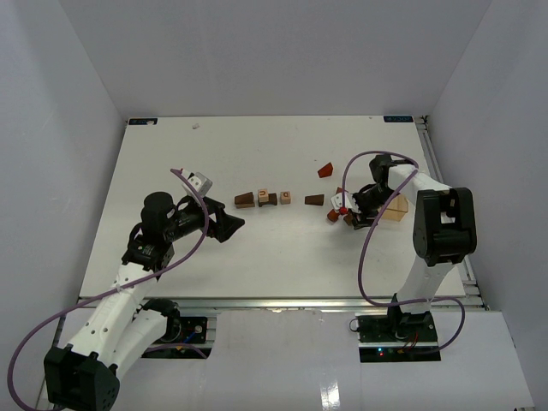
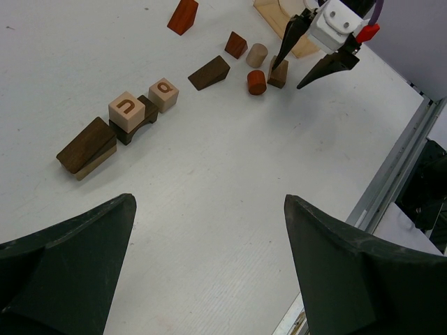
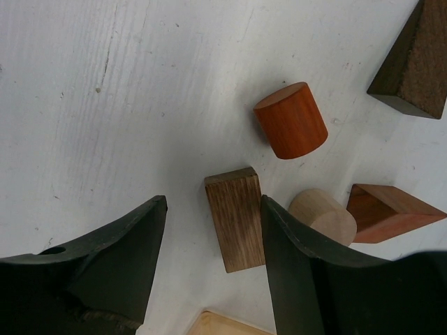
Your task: Build the wood block tower
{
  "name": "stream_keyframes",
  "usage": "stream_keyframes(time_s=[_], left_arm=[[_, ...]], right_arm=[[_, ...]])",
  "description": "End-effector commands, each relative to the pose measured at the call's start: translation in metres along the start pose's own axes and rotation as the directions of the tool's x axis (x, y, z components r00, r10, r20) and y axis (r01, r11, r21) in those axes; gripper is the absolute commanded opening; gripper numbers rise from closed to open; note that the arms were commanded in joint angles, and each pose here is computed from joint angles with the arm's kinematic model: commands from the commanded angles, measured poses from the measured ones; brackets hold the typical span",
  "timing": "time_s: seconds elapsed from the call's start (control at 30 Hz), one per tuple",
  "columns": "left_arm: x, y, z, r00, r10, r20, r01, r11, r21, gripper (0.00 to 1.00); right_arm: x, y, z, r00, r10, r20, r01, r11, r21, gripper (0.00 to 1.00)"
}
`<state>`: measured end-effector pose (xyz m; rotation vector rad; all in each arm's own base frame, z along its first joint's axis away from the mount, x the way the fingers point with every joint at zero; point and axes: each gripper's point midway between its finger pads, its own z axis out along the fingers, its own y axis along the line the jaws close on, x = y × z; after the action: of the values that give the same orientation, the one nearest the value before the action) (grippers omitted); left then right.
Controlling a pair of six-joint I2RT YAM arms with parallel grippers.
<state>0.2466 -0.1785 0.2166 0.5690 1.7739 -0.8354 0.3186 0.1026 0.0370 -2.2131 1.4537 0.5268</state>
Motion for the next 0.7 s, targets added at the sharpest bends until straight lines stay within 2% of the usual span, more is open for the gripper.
stream_keyframes(time_s=[0.0,0.43,0.67], left_arm=[[-0.006,-0.004,-0.003,1.0,0.014,0.021,-0.014,1.0,0.015,0.98],[-0.005,-0.002,-0.002,1.0,0.014,0.019,-0.014,1.0,0.007,0.98],[-0.004,-0.001,-0.002,1.0,0.013,0.017,-0.013,1.0,0.004,0.98]], right_arm=[[0.004,-0.004,-0.002,1.0,0.003,-0.016,-0.002,1.0,0.007,0.62],[0.02,-0.001,0.006,0.997,0.027,-0.065,-0.027,1.0,0.004,0.51],[0.023,-0.004,0.007,0.996,0.029,-0.083,-0.026,0.999,0.029,0.67]])
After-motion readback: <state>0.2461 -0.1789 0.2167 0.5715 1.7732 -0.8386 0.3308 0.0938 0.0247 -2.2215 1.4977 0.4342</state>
